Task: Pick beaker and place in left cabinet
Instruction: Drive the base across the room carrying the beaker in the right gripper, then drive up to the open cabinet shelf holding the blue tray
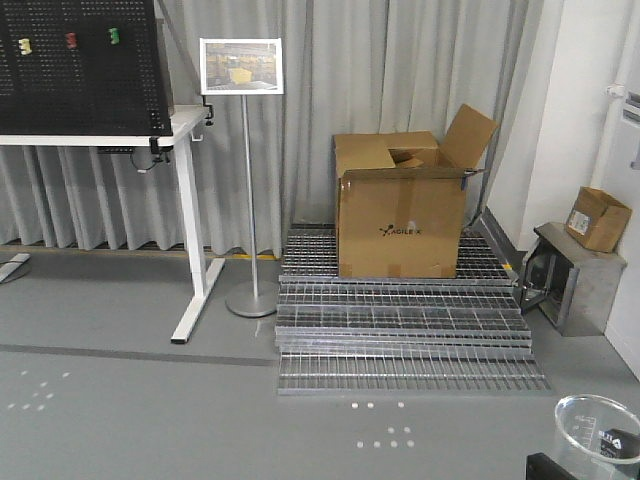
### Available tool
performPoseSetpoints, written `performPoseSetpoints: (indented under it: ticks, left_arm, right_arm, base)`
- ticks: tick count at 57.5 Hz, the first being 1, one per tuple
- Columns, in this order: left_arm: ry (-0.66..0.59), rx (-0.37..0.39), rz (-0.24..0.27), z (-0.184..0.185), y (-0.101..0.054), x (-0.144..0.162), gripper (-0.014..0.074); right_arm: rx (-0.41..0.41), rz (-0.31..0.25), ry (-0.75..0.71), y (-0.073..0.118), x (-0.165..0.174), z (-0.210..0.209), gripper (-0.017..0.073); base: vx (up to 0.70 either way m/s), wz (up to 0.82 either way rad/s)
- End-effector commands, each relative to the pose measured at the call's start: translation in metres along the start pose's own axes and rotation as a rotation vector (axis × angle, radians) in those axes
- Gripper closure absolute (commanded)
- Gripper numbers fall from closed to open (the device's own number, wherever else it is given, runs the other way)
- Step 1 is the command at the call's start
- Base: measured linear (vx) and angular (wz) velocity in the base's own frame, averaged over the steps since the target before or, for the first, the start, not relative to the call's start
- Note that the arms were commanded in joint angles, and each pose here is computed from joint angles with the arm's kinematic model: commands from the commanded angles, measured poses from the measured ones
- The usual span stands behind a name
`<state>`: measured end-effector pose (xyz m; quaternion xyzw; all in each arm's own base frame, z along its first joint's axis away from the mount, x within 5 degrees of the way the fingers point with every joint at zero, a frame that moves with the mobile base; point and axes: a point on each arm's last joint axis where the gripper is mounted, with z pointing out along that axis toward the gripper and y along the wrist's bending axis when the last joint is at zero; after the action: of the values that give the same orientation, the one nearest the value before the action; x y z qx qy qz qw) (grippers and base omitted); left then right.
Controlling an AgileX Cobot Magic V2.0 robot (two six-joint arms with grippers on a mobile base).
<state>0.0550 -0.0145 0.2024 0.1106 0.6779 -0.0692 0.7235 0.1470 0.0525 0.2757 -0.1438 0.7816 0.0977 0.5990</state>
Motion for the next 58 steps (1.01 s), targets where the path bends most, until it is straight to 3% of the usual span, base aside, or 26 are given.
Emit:
performPoseSetpoints:
  ticks: [1, 26, 58]
  left_arm:
    - [-0.088, -0.004, -0.012, -0.0014, 0.0003, -0.0033, 0.0592]
    - [-0.088, -0.004, -0.012, -0.0014, 0.0003, -0.0033, 0.0592]
    - [-0.088, -0.004, -0.012, -0.0014, 0.0003, -0.0033, 0.0592]
  right_arm:
    - [-0.03, -0.003, -0.105, 0.0024, -0.0174, -0.0029, 0.0565]
    - [-0.03, -0.003, -0.104, 0.0023, -0.0174, -0.0029, 0.0565]
    - [-0.03, -0.003, -0.104, 0.0023, -0.0174, -0.0029, 0.0565]
  base:
    - [0.65, -0.08]
    - [0.63, -0.25]
    - [0.54, -0.54]
